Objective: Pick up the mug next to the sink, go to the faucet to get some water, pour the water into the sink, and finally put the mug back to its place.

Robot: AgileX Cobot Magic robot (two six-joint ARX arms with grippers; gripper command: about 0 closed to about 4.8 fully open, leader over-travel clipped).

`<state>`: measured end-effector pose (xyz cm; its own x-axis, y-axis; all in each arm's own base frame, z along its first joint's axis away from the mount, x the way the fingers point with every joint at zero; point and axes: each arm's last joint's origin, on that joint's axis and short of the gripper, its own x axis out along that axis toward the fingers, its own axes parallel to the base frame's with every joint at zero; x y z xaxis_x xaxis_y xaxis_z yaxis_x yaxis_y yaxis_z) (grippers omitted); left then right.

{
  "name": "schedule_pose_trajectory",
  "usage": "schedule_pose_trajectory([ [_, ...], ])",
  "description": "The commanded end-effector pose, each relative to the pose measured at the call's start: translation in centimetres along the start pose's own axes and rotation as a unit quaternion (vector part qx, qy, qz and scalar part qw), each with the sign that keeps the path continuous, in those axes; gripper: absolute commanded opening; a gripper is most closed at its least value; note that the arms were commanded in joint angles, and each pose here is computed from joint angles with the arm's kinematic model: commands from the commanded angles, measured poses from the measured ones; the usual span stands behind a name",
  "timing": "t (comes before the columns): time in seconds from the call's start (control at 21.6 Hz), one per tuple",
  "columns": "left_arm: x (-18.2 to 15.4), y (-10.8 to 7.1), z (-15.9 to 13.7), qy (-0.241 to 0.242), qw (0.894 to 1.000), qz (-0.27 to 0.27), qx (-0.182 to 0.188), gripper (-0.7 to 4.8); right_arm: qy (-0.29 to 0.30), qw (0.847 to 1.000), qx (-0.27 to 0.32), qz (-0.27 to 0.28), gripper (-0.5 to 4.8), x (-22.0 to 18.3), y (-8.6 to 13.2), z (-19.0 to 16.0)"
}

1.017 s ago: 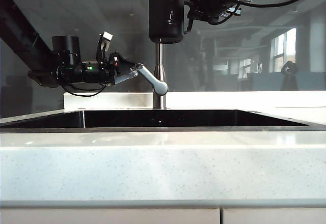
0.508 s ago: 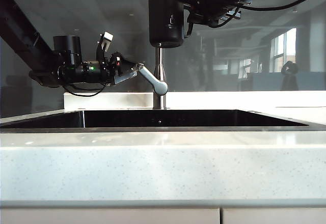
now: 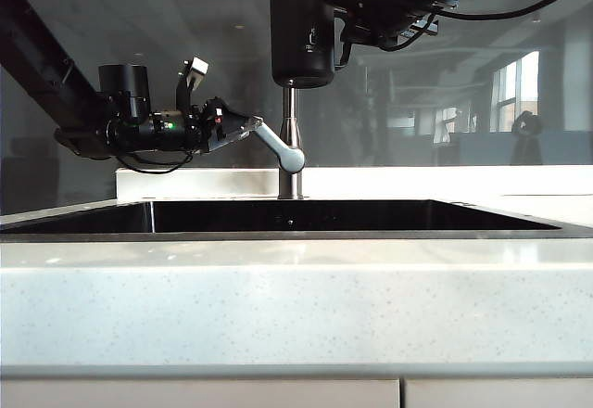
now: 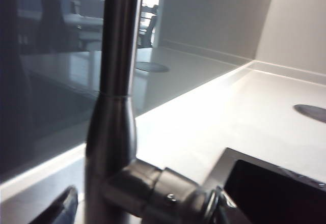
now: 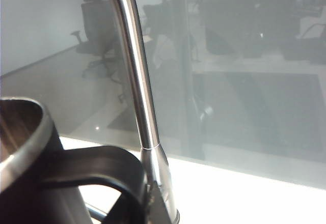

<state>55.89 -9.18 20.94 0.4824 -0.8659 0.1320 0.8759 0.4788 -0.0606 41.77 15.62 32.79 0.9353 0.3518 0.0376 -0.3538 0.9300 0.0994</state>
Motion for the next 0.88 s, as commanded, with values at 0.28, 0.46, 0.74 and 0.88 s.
schedule_pose_trajectory([
  [0.28, -0.3, 1.0, 0.1, -0.002, 0.989, 0.144, 0.031, 3.36, -0.045, 0.999, 0.006, 0.007, -0.08, -0.3, 0.3, 1.6],
  [0.46, -0.2, 0.9, 0.2, -0.001, 0.992, 0.121, 0.032, 3.37, -0.045, 0.999, -0.001, 0.006, -0.08, -0.3, 0.3, 1.6],
  [0.74, -0.2, 0.5, 0.4, 0.0, 0.999, 0.052, -0.014, 3.37, -0.012, 0.992, -0.122, -0.007, -0.08, -0.8, -0.1, 1.9],
  [0.88, -0.2, 0.5, 0.5, -0.007, 0.999, 0.052, -0.007, 3.37, 0.012, 0.977, -0.21, -0.032, -0.08, -1.6, -0.8, 2.7],
])
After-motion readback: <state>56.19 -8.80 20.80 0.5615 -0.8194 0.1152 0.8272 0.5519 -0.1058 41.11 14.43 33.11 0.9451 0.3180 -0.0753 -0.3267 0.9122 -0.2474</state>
